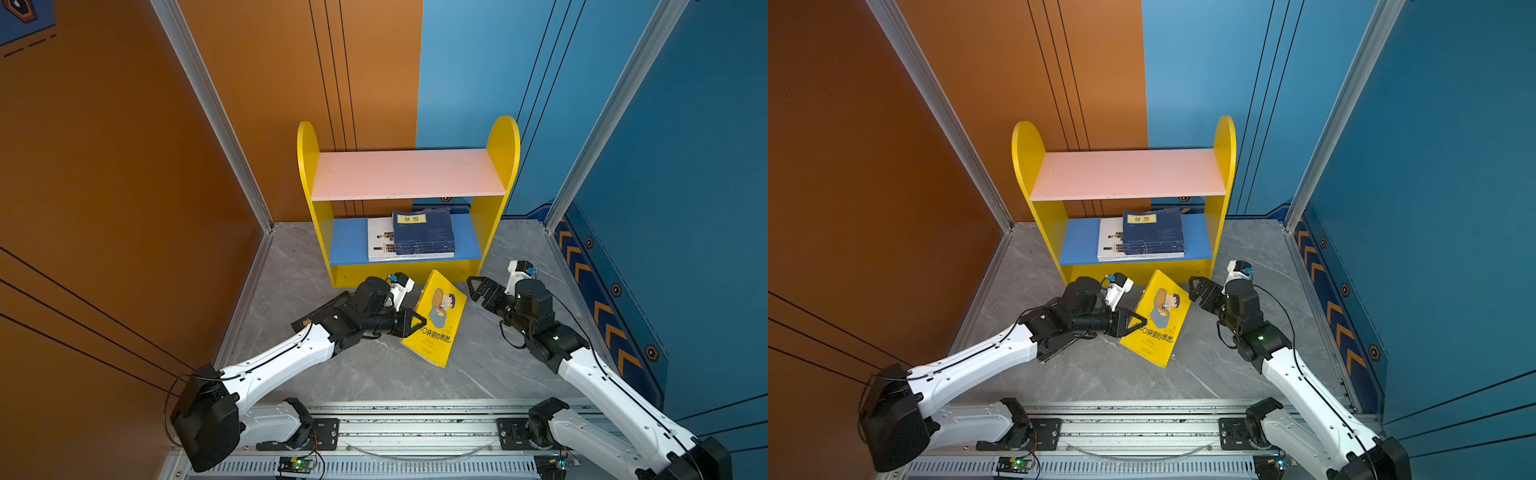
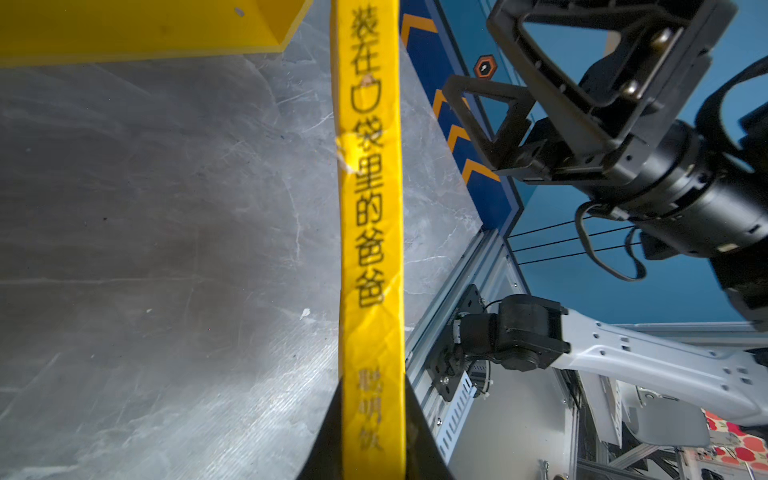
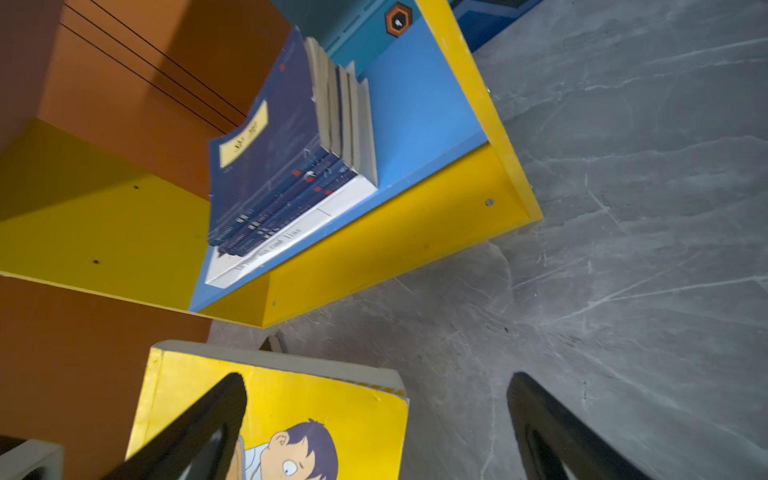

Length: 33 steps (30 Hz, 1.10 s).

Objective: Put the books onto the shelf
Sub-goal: 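Grip the upright yellow book with both grippers and lift it, then raise the held yellow book up to the pink upper shelf with both grippers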

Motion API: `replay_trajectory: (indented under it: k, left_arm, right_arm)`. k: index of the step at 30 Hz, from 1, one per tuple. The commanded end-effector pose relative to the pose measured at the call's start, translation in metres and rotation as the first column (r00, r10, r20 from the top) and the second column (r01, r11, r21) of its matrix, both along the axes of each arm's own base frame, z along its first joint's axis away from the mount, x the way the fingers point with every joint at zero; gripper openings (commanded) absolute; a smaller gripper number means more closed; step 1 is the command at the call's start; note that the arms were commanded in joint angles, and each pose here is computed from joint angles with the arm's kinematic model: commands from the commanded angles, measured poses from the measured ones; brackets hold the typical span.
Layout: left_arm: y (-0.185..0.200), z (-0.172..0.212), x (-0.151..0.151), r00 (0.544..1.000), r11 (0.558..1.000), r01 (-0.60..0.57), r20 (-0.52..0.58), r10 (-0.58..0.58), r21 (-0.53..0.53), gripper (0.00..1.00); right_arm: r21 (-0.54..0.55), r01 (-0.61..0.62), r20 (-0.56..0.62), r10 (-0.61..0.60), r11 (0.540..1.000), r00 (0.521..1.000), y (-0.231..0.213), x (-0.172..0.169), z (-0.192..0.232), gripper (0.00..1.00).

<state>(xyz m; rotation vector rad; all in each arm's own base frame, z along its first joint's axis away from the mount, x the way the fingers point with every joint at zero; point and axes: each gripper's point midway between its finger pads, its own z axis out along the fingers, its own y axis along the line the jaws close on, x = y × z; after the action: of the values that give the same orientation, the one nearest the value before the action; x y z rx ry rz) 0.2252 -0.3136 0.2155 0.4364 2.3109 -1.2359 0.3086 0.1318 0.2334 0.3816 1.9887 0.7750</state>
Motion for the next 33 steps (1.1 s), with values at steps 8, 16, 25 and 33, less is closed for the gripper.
replay_trajectory:
  k: [8,16,25,33]
  left_arm:
    - [-0.007,0.137,0.020,0.955,0.938,0.102,0.298,0.001,-0.331,0.06]
    - [0.016,0.185,0.054,0.936,0.907,0.076,0.344,0.079,-0.415,0.03]
    - [0.039,0.252,0.074,0.900,0.819,0.125,0.411,0.144,-0.561,0.04]
    - [0.072,0.279,0.112,0.874,0.677,0.003,0.330,0.356,-0.736,0.07]
  right_arm:
    - [0.159,-0.114,0.209,0.079,0.981,0.975,0.013,-0.002,0.062,1.00]
    - [0.205,-0.270,0.412,0.167,0.941,0.896,0.031,-0.010,0.136,1.00]
    - [0.194,-0.514,0.520,0.357,0.836,0.776,0.078,-0.018,0.177,1.00]
    - [0.194,-0.593,0.520,0.431,0.781,0.737,0.116,-0.006,0.189,1.00]
